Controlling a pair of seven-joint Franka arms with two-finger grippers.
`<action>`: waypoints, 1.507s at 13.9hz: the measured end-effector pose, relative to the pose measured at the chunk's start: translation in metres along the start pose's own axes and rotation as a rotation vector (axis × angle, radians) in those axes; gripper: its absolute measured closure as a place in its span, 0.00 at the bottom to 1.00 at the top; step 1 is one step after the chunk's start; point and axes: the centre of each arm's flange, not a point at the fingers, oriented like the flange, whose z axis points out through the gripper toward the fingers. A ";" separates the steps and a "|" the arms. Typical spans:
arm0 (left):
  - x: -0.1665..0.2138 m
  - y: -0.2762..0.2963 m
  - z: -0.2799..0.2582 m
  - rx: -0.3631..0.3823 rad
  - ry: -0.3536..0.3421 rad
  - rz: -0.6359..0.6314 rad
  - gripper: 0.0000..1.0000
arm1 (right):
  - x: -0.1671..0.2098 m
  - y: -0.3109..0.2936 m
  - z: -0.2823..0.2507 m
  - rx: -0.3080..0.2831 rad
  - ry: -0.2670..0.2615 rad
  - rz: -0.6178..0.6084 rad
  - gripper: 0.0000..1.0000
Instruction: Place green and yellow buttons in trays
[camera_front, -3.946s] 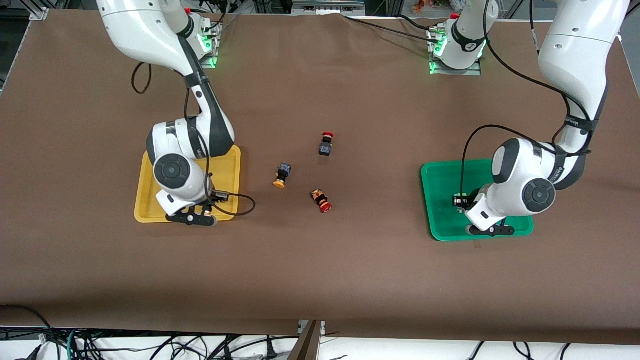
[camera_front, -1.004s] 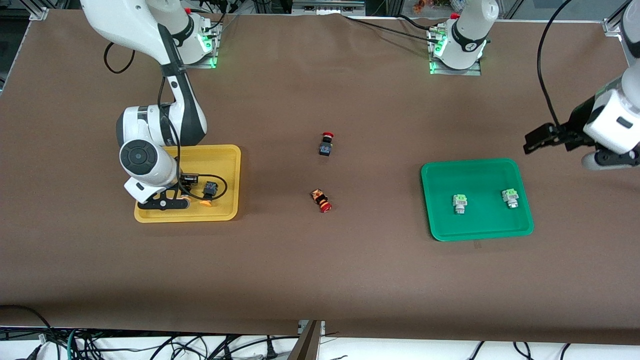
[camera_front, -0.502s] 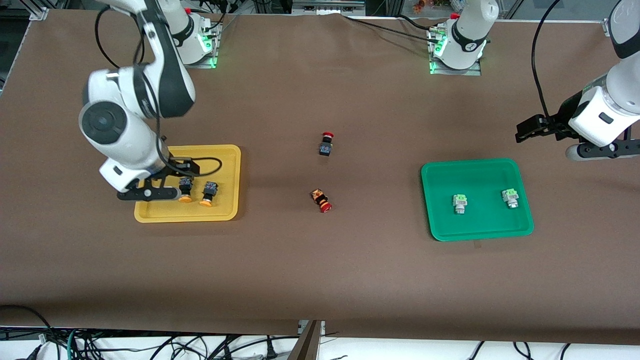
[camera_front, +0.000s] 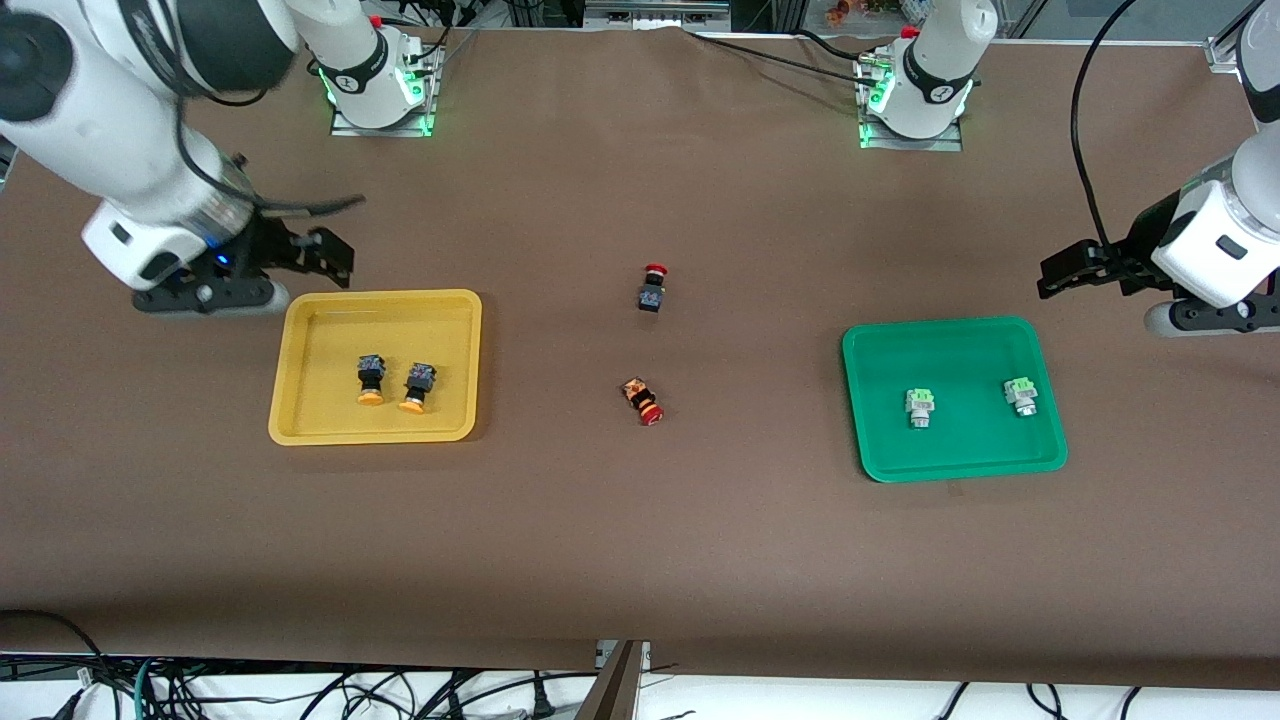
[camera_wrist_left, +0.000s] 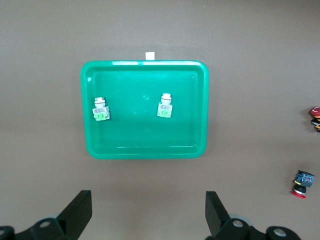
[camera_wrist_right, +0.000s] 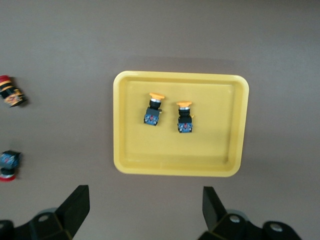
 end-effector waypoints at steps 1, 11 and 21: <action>0.004 -0.001 0.001 0.000 -0.002 -0.003 0.00 | -0.008 0.007 -0.014 -0.005 0.005 -0.005 0.00; 0.014 -0.010 0.007 0.000 -0.016 -0.017 0.00 | -0.011 0.047 -0.024 -0.035 0.013 -0.063 0.00; 0.015 -0.005 0.007 0.000 -0.015 -0.008 0.00 | 0.008 0.024 -0.014 -0.035 0.087 -0.078 0.00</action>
